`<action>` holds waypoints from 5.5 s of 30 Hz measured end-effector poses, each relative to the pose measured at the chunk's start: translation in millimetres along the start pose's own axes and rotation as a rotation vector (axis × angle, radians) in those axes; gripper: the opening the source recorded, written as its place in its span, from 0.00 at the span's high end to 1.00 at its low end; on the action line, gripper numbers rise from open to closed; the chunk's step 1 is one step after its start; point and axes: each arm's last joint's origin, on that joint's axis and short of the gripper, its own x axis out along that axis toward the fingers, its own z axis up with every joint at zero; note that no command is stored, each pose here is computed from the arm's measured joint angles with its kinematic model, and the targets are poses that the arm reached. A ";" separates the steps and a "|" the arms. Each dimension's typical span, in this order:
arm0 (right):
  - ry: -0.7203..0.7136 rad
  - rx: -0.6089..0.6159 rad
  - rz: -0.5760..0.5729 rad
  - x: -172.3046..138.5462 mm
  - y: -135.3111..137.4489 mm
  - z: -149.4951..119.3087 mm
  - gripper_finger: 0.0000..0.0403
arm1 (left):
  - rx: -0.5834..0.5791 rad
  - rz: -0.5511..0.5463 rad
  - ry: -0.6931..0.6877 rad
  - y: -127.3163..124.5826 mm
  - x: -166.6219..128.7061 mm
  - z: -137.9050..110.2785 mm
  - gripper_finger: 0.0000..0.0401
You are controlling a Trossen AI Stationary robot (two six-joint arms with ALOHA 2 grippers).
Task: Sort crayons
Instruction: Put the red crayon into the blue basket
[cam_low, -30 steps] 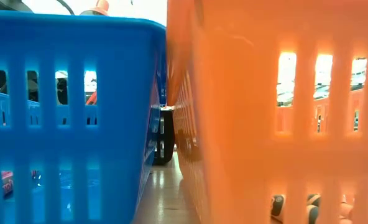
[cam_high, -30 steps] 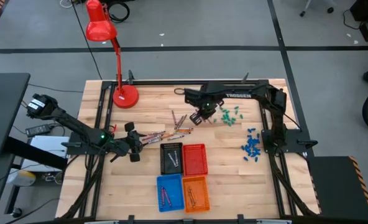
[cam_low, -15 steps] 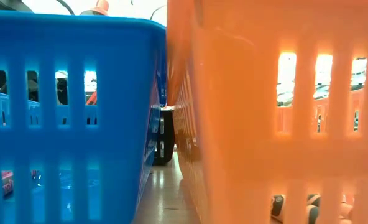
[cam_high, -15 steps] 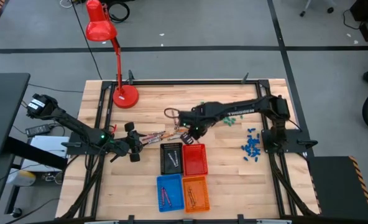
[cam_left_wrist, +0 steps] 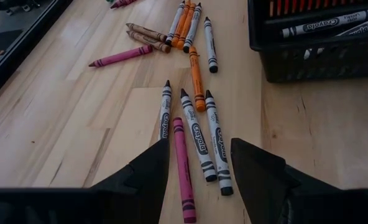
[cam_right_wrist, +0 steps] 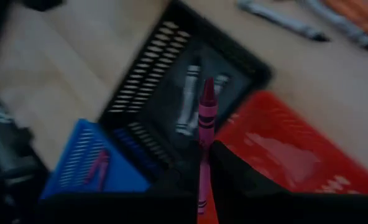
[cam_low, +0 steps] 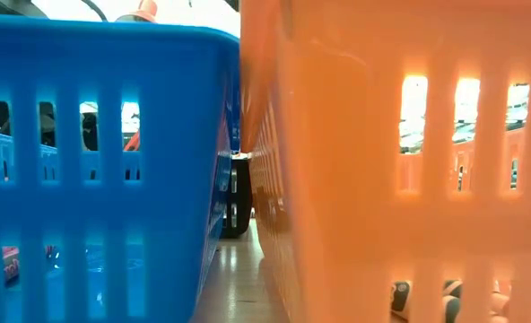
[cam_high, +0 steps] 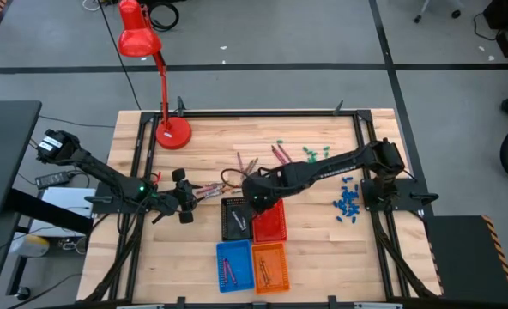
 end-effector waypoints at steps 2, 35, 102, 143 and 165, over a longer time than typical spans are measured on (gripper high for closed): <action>-0.019 -0.004 0.033 0.0 6.9 -4.6 0.93 | -0.003 0.000 0.000 0.0 0.0 0.0 0.54; -0.332 -0.067 0.255 -14.0 76.0 -99.1 0.93 | -0.026 -0.001 -0.001 -0.1 -0.1 0.2 0.54; -0.156 -0.081 0.193 84.7 71.8 -135.2 0.92 | -0.039 0.003 0.050 1.0 -0.2 -5.4 0.54; -0.283 -0.374 -0.113 15.6 43.3 -86.6 0.77 | -0.106 0.001 0.180 17.2 9.9 -11.9 0.54; -0.326 -0.397 -0.118 14.7 46.0 -89.3 0.77 | -0.243 -0.093 0.297 31.9 27.6 -15.9 0.71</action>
